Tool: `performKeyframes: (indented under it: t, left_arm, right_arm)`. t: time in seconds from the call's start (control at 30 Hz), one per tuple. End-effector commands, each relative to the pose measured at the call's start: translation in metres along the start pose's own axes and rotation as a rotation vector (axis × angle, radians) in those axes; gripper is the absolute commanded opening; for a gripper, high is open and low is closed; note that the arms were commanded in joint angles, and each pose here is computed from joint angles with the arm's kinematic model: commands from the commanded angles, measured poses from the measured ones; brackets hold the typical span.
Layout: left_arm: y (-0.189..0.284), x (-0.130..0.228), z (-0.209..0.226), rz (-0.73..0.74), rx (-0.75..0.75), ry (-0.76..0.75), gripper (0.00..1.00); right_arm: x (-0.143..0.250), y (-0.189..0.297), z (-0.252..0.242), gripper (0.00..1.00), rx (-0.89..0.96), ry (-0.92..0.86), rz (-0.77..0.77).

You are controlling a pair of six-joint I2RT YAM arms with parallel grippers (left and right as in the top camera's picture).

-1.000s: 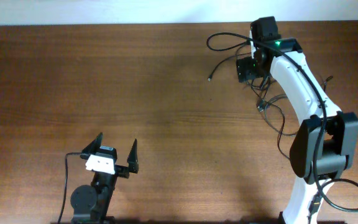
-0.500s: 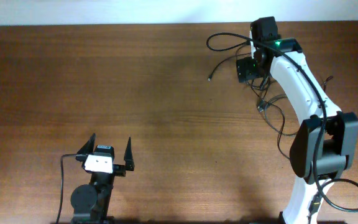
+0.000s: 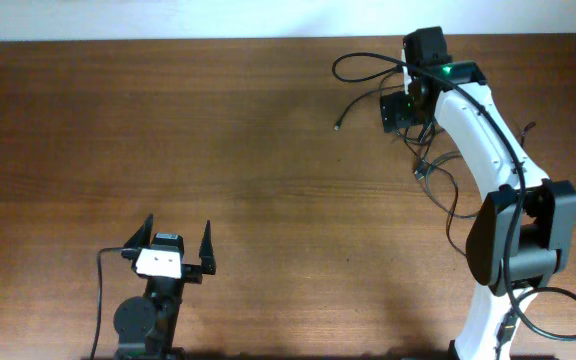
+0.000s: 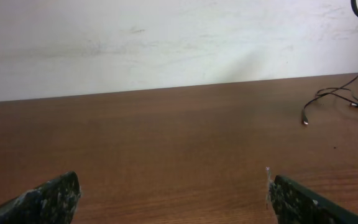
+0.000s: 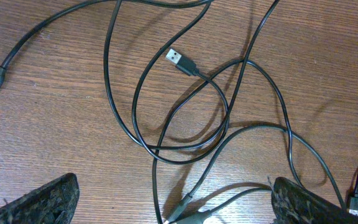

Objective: Untangle cables

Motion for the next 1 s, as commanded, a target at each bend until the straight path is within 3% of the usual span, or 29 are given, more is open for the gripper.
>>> performKeyframes:
  t: [0.0,0.2,0.6,0.87,0.97]
  left_arm:
    - [0.000,0.001,0.001,0.003,-0.010,-0.020,0.99]
    - [0.000,0.001,0.001,0.003,-0.010,-0.020,0.99]
    - [0.000,0.001,0.001,0.003,-0.010,-0.020,0.99]
    - [0.000,0.001,0.001,0.003,-0.010,-0.020,0.99]
    - [0.000,0.001,0.001,0.003,-0.010,-0.020,0.99]
  right_arm:
    - [0.002,-0.003,0.004,0.99,-0.006,0.007,0.008]
    - [-0.006,0.037,0.021,0.99,-0.043,0.033,-0.078]
    - [0.015,0.160,0.120,0.99,-0.235,0.228,-0.292]
    - [0.000,0.242,0.044,0.98,-0.169,0.113,-0.491]
    - [0.020,0.257,-0.002,0.98,-0.112,0.060,-0.442]
Point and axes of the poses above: each gripper's point midway between its finger pads, its own y axis back along the fingers, its own z axis along the line the jaws close on, x = y × z, the point moved 3 cm from there along y, back along the fingers, and after that the axes turned 12 degrees about -y, right-handed, at the moved point
